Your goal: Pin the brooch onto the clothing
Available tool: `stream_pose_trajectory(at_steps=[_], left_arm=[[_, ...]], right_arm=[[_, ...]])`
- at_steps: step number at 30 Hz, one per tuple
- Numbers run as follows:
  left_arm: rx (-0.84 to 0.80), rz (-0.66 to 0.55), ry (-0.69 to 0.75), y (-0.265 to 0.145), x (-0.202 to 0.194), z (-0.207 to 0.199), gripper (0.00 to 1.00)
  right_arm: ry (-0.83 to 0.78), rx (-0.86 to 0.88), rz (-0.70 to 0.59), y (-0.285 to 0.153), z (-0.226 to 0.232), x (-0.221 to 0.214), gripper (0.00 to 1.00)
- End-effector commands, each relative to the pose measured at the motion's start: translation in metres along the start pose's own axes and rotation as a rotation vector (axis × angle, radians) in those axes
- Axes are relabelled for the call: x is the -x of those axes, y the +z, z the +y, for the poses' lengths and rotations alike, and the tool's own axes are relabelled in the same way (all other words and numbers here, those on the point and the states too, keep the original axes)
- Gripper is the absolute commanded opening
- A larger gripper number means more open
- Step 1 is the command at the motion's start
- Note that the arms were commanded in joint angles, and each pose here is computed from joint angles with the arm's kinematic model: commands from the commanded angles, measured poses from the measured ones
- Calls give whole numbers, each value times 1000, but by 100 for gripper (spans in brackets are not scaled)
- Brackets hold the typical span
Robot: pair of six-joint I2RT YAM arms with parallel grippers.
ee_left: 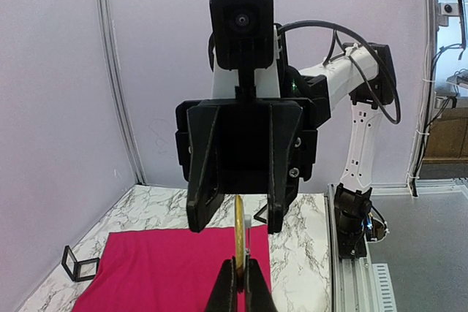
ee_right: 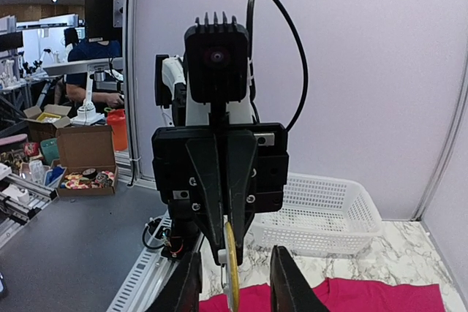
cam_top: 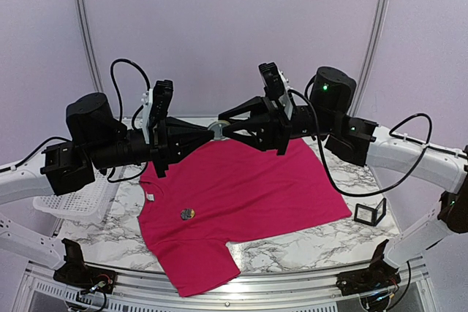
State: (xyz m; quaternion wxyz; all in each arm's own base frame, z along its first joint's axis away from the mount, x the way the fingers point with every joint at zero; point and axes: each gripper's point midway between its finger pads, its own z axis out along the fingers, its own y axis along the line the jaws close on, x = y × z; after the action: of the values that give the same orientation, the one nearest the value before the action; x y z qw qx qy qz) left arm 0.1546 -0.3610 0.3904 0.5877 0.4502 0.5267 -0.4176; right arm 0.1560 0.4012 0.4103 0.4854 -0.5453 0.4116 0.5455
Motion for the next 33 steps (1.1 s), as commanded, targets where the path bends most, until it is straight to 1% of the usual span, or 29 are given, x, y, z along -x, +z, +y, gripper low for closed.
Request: stream_pose_trajectory(at_steps=[1,8,11,16,19,21,22,27,33], left_arm=[[8,-47,38,-3,23,3,0],[10,-59,51,-4,27,3,0],[8,-61,52,-4,26,2,0],[9,-68,55,-5,28,2,0],[9,-72,56,-6,28,2,0],[8,-75,58,-7,29,2,0],[4,-76,62,-8,29,1,0],[-68,-75,109,-8,24,-13,0],[-172,-69,152,-3,19,-29,0]], right_arm=[[5,0,-6,4,-2,7,32],[25,-1,3,8,-4,1,34],[27,-5,5,10,-5,1,29],[30,-10,10,10,-5,-1,27],[31,-15,10,10,-6,-2,24],[32,-16,11,10,-6,-2,21],[34,-18,12,10,-6,-3,18],[44,-14,24,13,-9,-5,11],[62,-17,50,16,-13,-10,8]])
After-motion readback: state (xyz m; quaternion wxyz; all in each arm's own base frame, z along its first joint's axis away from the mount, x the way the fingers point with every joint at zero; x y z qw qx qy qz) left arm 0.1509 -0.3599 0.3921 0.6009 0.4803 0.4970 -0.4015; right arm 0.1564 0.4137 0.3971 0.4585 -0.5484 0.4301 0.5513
